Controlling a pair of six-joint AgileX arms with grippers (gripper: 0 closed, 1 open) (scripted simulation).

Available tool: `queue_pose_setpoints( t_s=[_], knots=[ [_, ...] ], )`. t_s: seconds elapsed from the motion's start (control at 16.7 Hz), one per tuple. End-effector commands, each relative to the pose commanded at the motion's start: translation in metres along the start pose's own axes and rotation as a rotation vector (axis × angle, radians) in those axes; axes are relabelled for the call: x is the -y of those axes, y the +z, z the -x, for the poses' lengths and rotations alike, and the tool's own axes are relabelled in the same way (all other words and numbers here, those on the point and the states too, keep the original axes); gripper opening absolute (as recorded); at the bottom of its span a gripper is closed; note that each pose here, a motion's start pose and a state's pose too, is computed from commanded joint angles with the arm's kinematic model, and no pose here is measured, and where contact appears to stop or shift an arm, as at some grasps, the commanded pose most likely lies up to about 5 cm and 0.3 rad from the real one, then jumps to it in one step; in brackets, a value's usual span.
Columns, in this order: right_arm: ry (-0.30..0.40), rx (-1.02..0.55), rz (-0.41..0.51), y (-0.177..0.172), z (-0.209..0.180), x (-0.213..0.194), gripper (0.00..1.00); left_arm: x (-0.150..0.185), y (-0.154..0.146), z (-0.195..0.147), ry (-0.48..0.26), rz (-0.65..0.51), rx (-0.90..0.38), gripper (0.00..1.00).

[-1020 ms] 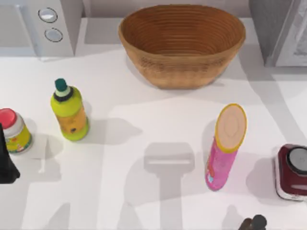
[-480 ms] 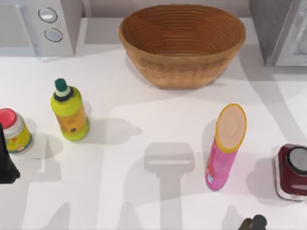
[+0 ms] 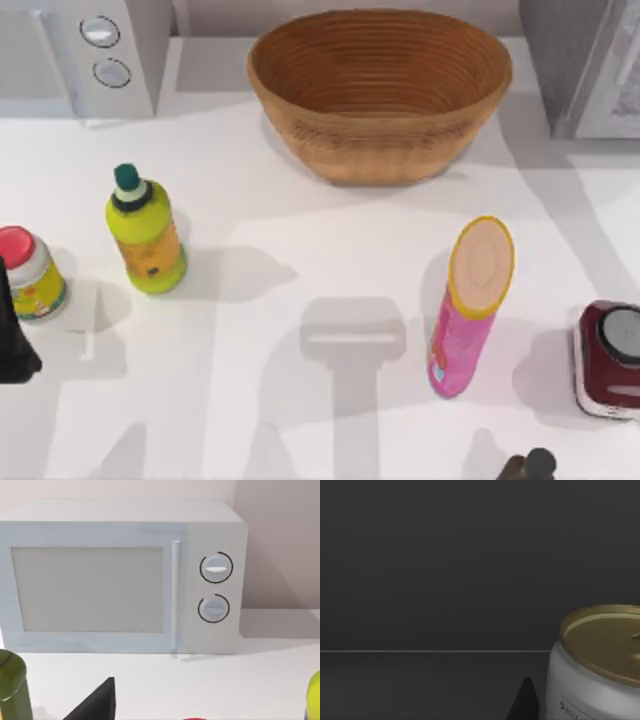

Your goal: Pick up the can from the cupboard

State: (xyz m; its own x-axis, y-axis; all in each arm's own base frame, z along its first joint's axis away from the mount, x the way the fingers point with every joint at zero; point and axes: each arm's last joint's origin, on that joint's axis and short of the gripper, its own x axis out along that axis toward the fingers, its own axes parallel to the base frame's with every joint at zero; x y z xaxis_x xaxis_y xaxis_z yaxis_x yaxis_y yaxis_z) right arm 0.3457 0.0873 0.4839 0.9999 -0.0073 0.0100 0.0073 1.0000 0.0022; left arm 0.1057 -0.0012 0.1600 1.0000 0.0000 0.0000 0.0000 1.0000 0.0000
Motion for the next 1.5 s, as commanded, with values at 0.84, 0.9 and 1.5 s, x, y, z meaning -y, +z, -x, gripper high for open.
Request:
queue_pose_setpoints(
  t_s=[0.84, 0.9, 1.5],
  knots=[
    [0.000, 0.000, 0.000, 0.061, 0.178, 0.000, 0.00, 0.000, 0.000, 0.000, 0.000, 0.000, 0.000, 1.00],
    [-0.002, 0.001, -0.002, 0.061, 0.177, 0.000, 0.00, 0.000, 0.000, 0.000, 0.000, 0.000, 0.000, 1.00],
    [-0.006, -0.041, 0.023, -0.008, 0.194, 0.032, 0.00, 0.000, 0.000, 0.000, 0.000, 0.000, 0.000, 1.00]
  ],
)
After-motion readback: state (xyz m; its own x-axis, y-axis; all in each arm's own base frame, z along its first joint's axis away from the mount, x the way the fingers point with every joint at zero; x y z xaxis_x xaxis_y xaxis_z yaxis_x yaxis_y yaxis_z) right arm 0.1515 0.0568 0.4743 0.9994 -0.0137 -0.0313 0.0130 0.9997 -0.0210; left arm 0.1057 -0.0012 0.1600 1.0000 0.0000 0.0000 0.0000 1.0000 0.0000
